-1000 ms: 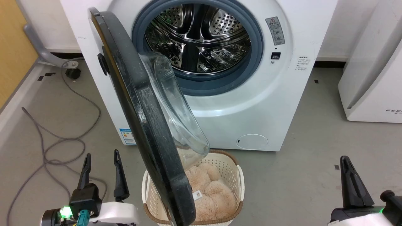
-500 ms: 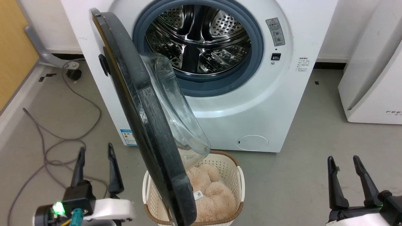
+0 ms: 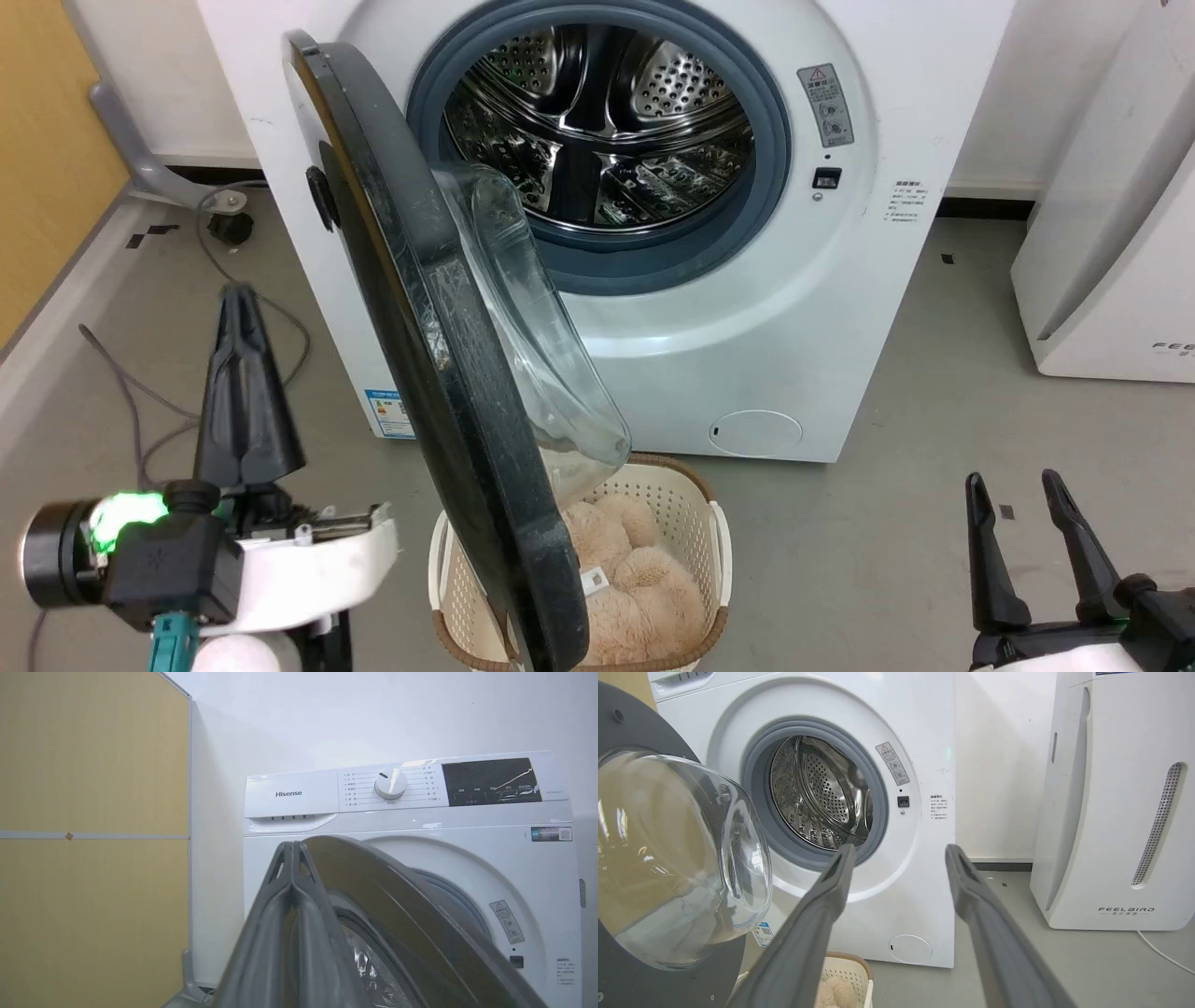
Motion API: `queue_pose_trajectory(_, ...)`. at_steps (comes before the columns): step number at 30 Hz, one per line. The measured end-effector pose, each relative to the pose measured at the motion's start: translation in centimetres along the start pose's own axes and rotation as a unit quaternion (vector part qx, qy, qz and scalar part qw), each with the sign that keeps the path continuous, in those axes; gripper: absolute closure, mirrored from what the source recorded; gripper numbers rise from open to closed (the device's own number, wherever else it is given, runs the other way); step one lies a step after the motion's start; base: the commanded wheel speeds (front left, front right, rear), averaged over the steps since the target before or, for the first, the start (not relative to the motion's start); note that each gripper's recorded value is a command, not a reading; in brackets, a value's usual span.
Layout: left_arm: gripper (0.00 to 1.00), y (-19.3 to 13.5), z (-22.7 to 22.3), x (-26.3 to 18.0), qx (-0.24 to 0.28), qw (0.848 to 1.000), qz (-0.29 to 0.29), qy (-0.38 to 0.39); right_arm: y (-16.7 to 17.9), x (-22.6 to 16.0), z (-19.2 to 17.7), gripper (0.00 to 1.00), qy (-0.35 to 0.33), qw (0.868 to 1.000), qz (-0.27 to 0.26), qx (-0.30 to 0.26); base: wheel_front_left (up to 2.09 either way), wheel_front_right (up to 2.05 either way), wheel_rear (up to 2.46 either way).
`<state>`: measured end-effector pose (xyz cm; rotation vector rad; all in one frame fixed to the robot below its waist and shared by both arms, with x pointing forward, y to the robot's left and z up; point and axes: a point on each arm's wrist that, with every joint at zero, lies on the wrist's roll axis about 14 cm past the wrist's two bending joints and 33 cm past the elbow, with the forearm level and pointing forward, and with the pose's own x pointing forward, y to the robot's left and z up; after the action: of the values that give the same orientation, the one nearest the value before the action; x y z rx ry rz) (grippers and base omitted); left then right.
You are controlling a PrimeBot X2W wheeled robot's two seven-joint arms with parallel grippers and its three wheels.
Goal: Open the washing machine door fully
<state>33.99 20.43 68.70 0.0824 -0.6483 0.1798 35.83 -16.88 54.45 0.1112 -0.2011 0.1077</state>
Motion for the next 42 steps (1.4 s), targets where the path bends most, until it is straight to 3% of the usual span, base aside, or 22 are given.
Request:
queue_pose_trajectory(8,1.0,-4.4,5.3,0.4,-0.048,0.993,-0.07,-0.08,0.3,-0.1,0.1,0.0,-0.002,1.0,0.004,0.002,0.0,0.0,0.0)
queue_pose_trajectory(18,1.0,-10.0,7.6,-1.3,-0.104,0.975,-0.167,-0.101,0.7,-0.1,0.2,0.0,-0.003,1.0,0.01,0.003,0.0,0.0,0.0)
queue_pose_trajectory(28,1.0,-14.9,6.3,-4.7,-0.148,0.955,-0.253,-0.053,1.1,0.1,-0.1,0.0,0.001,1.0,0.016,0.002,0.0,0.0,0.0)
queue_pose_trajectory(42,1.0,-17.8,2.1,-9.0,-0.166,0.939,-0.298,0.045,1.2,0.2,-0.6,0.0,0.008,1.0,0.017,0.003,0.0,0.0,0.0)
